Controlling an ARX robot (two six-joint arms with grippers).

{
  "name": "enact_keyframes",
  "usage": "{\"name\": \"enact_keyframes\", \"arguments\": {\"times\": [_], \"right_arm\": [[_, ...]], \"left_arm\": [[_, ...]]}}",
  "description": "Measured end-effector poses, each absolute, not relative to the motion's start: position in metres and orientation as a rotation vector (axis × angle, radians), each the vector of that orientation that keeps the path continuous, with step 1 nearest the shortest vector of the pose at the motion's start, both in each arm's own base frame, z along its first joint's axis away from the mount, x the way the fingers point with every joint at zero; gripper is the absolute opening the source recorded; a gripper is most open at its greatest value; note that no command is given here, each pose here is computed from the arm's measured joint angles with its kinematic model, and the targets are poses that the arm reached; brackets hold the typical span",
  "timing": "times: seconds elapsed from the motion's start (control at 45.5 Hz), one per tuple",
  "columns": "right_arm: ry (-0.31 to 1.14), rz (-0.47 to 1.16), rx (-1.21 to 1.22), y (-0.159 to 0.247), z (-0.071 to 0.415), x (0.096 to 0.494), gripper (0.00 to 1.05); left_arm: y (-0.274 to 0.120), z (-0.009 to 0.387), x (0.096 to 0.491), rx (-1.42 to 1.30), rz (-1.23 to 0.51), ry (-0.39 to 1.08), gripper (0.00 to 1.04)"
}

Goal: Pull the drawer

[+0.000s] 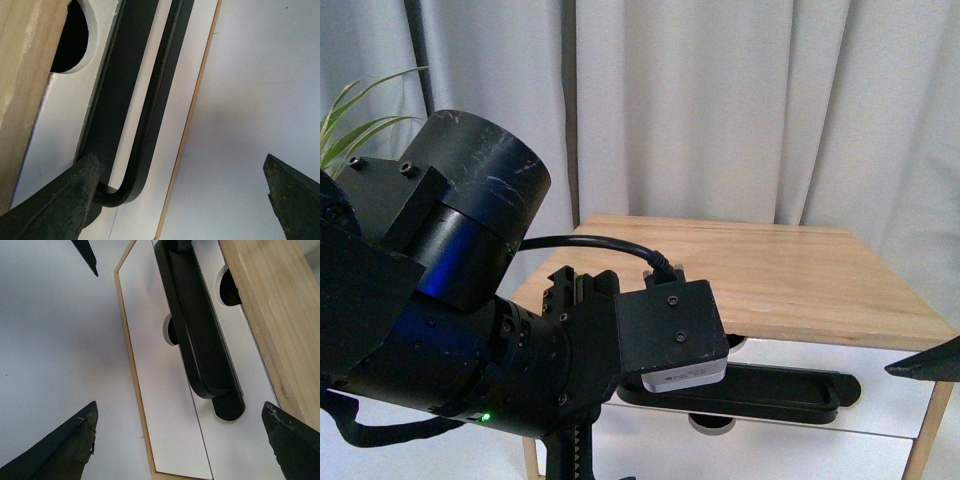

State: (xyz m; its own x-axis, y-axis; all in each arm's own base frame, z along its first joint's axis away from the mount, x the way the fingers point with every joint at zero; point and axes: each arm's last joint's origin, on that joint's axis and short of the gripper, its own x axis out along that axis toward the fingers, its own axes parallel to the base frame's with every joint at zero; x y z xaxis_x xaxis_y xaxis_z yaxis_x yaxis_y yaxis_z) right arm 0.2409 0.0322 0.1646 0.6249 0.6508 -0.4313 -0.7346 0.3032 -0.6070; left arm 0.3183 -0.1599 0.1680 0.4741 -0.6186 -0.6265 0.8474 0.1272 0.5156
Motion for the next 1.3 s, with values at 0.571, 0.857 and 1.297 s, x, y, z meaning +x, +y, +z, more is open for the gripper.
{"name": "enact_keyframes", "arguments": {"times": [0.571,0.857,1.297], "right_arm": [[0.115,0.917,-0.853,0.032,0.162,0.242,0.96],[0.145,0.922,-0.841,0.033,0.155,0.245,0.96],[0.150,0.908,-0.836,0.041,0.149,0.259,0.96]], "left_arm": [[-0.164,0.158,0.324,1.044,-1.080,0.298,0.99],[-0.164,0.158,0.324,1.054,-1.092,0.307,0.99],[-0.164,0.158,0.324,1.061,-1.094,0.310,0.99]]}}
